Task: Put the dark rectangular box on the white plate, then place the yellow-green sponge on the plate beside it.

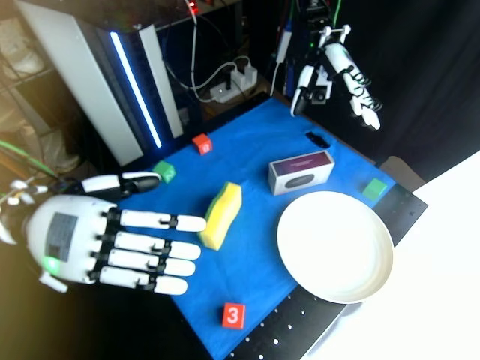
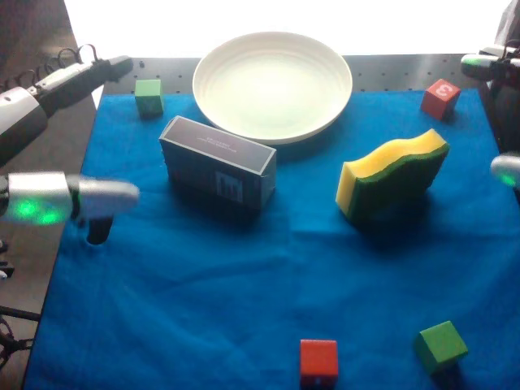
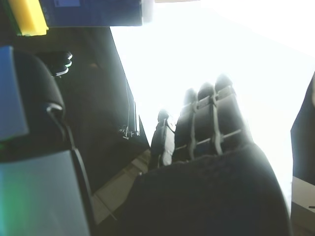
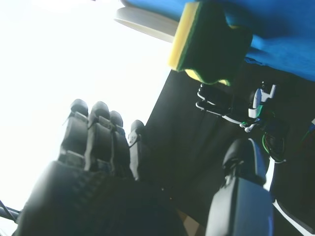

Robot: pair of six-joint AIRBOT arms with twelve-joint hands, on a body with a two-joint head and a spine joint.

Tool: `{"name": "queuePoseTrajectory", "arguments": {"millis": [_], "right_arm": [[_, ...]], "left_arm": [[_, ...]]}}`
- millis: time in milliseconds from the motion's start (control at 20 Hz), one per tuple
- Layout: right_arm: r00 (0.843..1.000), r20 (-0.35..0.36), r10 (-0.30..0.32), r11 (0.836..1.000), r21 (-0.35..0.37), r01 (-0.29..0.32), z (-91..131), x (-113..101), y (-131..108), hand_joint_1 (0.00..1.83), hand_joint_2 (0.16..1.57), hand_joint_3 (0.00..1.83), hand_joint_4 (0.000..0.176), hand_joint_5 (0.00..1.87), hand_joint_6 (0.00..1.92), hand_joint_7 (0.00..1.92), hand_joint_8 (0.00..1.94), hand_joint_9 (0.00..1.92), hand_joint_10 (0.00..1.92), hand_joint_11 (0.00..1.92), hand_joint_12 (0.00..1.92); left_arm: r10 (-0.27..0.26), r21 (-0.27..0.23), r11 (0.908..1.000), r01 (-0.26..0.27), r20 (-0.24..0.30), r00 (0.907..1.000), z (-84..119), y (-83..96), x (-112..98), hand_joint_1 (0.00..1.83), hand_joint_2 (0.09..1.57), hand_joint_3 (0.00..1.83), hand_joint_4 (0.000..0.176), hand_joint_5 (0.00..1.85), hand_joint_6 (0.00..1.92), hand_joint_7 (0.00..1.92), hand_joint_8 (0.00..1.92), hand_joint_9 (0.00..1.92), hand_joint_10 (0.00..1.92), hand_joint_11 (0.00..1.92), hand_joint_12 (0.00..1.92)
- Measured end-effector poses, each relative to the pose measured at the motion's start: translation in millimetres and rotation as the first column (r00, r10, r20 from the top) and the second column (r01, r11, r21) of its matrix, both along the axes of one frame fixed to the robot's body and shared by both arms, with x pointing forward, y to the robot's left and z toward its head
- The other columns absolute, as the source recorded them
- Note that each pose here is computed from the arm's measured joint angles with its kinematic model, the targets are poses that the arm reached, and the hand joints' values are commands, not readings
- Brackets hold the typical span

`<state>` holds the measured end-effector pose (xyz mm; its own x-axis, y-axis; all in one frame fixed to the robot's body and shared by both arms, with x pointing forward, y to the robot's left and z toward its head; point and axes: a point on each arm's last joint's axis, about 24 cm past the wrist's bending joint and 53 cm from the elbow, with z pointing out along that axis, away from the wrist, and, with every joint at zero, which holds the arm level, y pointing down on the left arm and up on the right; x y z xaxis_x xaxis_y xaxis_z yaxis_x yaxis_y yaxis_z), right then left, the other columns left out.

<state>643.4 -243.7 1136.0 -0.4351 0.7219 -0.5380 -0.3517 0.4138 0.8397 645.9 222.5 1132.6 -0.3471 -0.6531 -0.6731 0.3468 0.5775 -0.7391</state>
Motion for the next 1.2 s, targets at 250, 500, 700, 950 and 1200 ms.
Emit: {"name": "queuePoseTrajectory", "arguments": {"millis": [250,500,700,950,1200], "right_arm": [[1.000,0.000,0.000,1.000,0.002,0.000,0,0,0,0.76,1.19,0.00,0.105,0.28,0.00,0.21,0.00,0.23,0.01,0.00,0.46],[1.000,-0.005,0.003,1.000,-0.001,-0.003,-4,0,1,0.79,1.19,0.00,0.097,0.29,0.00,0.21,0.00,0.24,0.00,0.00,0.46],[1.000,-0.006,0.002,1.000,-0.004,-0.002,-4,1,1,0.83,1.19,0.00,0.100,0.30,0.00,0.21,0.00,0.25,0.00,0.00,0.47],[1.000,-0.007,0.006,1.000,-0.006,-0.006,-6,1,2,0.84,1.18,0.00,0.103,0.30,0.00,0.21,0.00,0.21,0.00,0.00,0.43],[1.000,-0.007,0.010,1.000,-0.011,-0.010,-7,1,3,0.93,1.20,0.00,0.090,0.29,0.00,0.19,0.00,0.14,0.00,0.00,0.31]], "left_arm": [[-0.002,0.007,1.0000,0.002,-0.005,1.0000,-2,0.1,0,0.70,1.00,0.00,0.098,0.11,0.00,0.06,0.01,0.04,0.00,0.00,0.19],[-0.063,0.057,0.9964,0.062,0.010,0.9980,1,-23.4,16,0.80,0.96,0.00,0.127,0.15,0.01,0.09,0.00,0.03,0.01,0.04,0.08],[-0.165,0.153,0.9749,0.161,0.009,0.9863,0,-60.9,23,0.89,0.90,0.01,0.132,0.18,0.01,0.12,0.00,0.06,0.01,0.00,0.27],[-0.218,0.253,0.9427,0.217,-0.027,0.9757,-7,-81.5,44,0.91,0.90,0.01,0.072,0.25,0.00,0.24,0.01,0.16,0.00,0.00,0.36],[-0.259,0.333,0.9032,0.271,-0.079,0.9626,-28,-107.0,53,0.94,1.01,0.00,0.058,0.49,0.00,0.51,0.00,0.49,0.00,0.20,0.80]]}}
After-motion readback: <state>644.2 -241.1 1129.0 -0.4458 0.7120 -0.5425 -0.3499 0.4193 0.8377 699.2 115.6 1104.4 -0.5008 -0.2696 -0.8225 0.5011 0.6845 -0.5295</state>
